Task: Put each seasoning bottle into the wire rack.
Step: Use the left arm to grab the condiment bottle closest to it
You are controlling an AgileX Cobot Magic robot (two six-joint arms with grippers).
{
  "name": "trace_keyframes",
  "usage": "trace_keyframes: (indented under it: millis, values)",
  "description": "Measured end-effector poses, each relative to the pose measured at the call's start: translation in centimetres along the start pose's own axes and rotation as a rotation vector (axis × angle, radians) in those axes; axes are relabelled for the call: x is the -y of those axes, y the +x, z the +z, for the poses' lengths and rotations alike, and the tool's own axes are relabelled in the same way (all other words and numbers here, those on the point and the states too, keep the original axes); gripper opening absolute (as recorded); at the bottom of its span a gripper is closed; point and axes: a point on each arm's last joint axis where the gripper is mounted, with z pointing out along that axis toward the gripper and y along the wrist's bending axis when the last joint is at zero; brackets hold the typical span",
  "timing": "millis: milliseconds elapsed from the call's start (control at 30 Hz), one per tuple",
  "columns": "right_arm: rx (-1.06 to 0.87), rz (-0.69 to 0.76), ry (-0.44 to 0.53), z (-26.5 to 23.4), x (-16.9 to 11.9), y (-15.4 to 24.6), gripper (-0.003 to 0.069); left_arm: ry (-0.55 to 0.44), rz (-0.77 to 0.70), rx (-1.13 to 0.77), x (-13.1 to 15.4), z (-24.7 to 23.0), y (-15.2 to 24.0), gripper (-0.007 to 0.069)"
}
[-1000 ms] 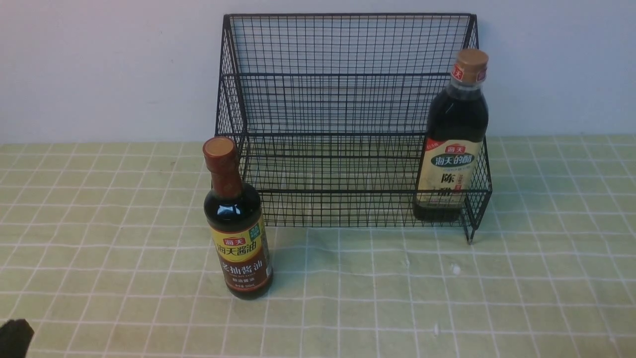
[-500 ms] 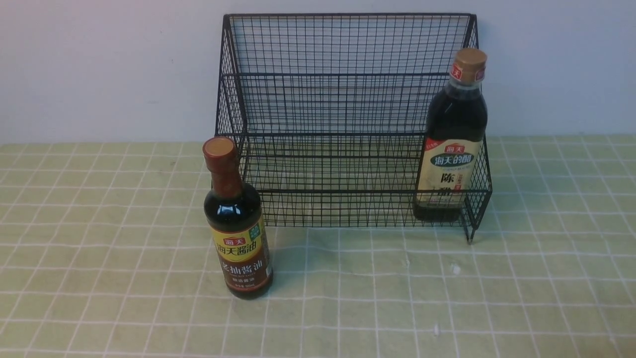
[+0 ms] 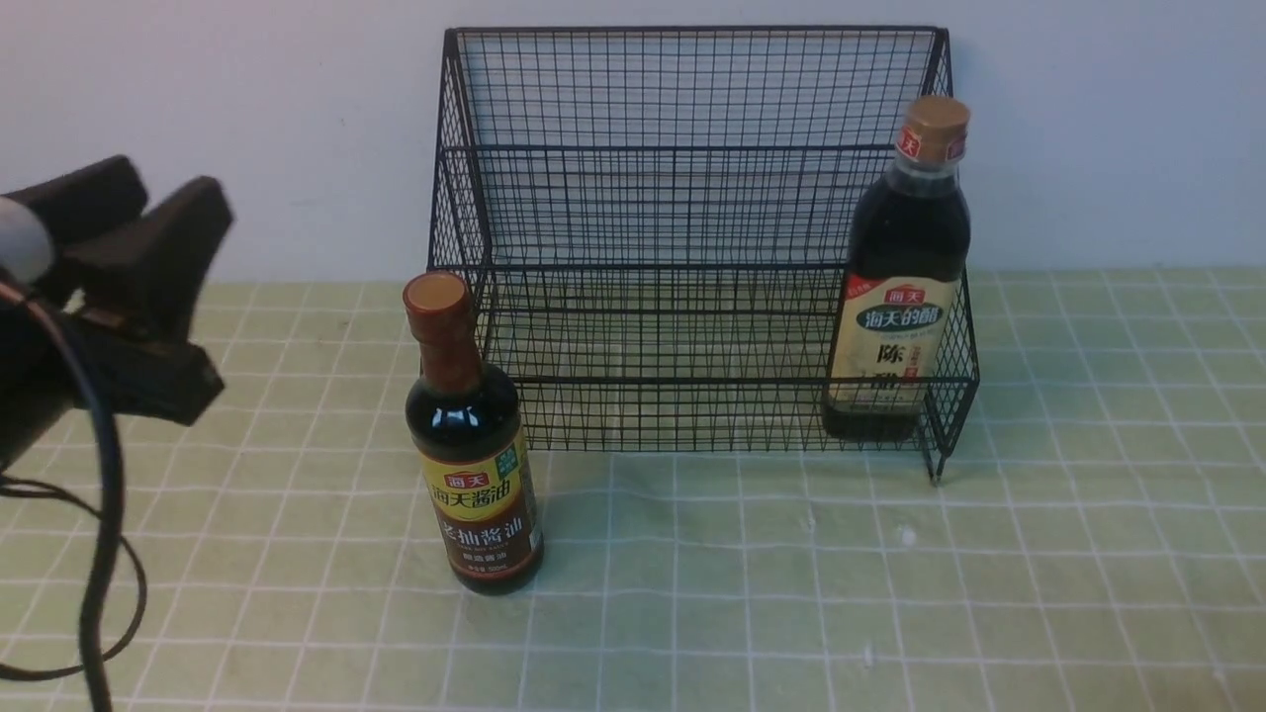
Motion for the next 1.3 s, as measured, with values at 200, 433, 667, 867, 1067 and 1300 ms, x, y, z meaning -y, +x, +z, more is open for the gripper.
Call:
trace_keyframes:
  millis: [200, 433, 667, 867, 1067, 1300]
  values:
    - [0.0, 0.0, 0.0, 0.0, 0.0, 0.0, -0.0013, 0.147, -0.037, -0.117, -0.5, 4.2, 1.7, 0.0542]
    - [0.0, 0.0, 0.0, 0.0, 0.0, 0.0, -0.0013, 0.299, -0.087, -0.101, -0.1, 6.0, 2.9, 0.0585]
    - [0.0, 0.0, 0.0, 0.0, 0.0, 0.0, -0.0013, 0.338, -0.125, -0.133, -0.2, 7.0, 4.5, 0.0584]
    - [0.0, 0.0, 0.0, 0.0, 0.0, 0.0, -0.0013, 0.363, -0.166, -0.164, -0.4, 7.7, 6.0, 0.0584]
    - [0.0, 0.0, 0.0, 0.0, 0.0, 0.0, -0.0013, 0.384, -0.172, -0.194, -0.5, 8.2, 7.1, 0.0584]
    - [0.0, 0.0, 0.0, 0.0, 0.0, 0.0, -0.0013, 0.422, -0.173, -0.235, -0.2, 8.7, 8.3, 0.0584]
